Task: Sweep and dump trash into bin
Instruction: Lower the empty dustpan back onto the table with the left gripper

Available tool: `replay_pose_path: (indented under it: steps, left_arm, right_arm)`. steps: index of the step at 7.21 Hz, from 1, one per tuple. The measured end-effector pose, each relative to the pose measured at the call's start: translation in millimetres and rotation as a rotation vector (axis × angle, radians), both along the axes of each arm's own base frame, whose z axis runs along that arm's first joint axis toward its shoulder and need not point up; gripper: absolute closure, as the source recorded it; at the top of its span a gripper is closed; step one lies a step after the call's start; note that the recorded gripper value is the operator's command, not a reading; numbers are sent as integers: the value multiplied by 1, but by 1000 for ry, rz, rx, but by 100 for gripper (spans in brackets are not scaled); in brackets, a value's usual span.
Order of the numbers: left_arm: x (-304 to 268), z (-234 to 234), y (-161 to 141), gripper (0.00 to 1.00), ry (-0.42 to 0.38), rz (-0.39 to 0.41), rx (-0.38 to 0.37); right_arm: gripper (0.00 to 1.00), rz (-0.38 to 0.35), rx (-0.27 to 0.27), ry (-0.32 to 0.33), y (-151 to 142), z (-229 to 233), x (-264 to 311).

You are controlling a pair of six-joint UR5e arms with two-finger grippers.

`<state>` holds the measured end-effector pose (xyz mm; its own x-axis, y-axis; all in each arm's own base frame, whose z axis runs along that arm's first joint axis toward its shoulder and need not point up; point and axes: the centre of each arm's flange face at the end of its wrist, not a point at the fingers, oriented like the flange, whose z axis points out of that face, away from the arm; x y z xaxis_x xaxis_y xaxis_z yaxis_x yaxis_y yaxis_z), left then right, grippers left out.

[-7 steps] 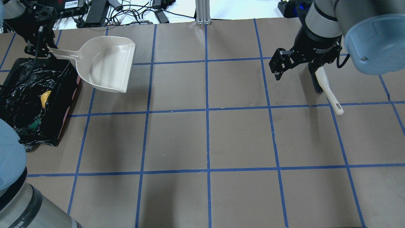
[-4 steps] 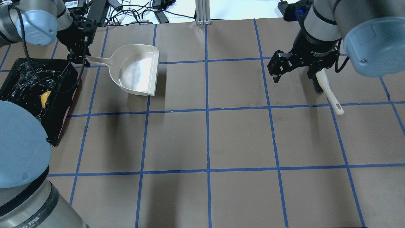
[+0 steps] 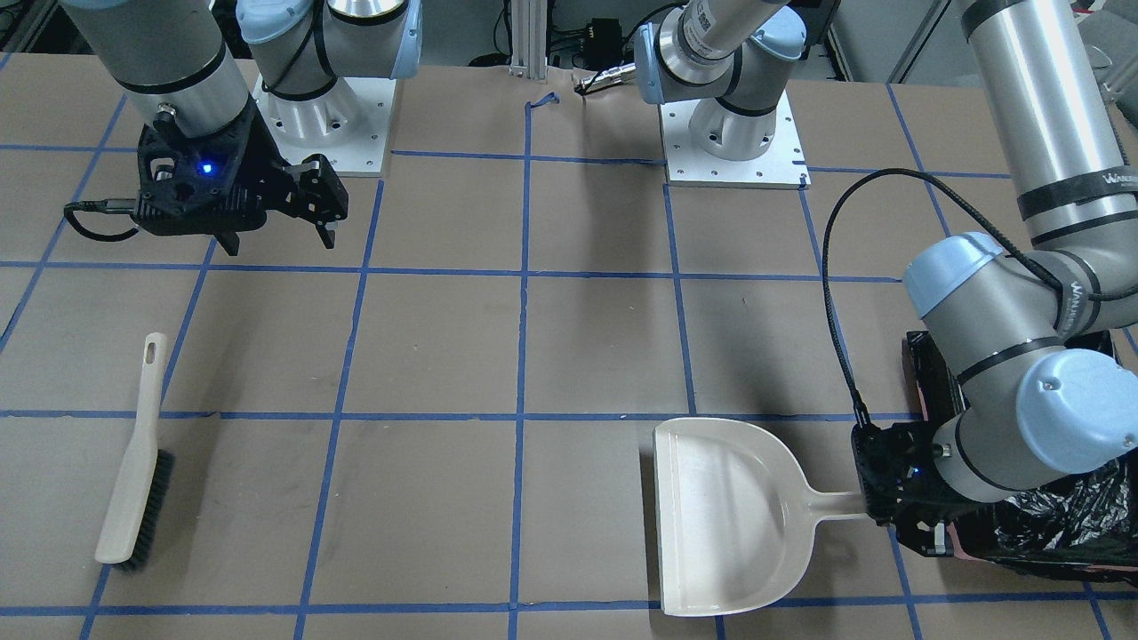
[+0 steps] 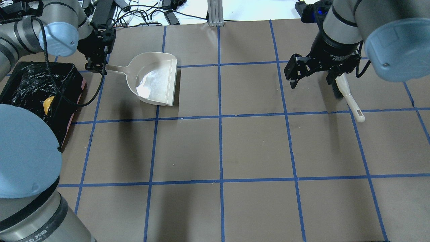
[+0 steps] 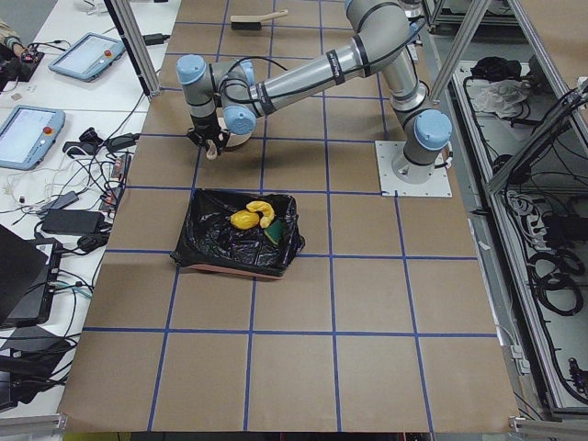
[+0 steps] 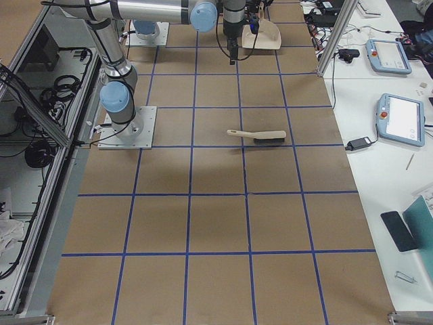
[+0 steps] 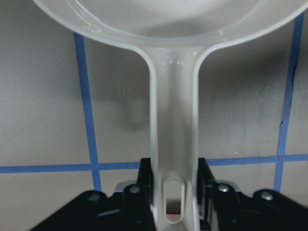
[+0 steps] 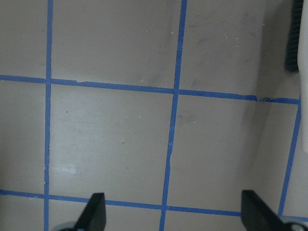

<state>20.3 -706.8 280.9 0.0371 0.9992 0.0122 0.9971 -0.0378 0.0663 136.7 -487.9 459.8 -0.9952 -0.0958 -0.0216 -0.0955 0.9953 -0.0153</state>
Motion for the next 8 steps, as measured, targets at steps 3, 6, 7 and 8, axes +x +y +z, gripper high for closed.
replay_pose_path:
  steps: [3, 6, 7, 8]
  left_arm:
    - [-7, -21, 9, 79, 3, -19, -4]
    - [-12, -17, 12, 24, 19, -16, -21]
    - [-15, -12, 13, 26, 36, -18, -31]
    - [-18, -5, 14, 26, 56, -14, -43]
  right_arm:
    - [0, 0, -3, 7, 0, 0, -1]
    - [0, 0, -3, 13, 0, 0, -1]
    - [0, -1, -3, 14, 0, 0, -1]
    - [0, -3, -3, 14, 0, 0, -1]
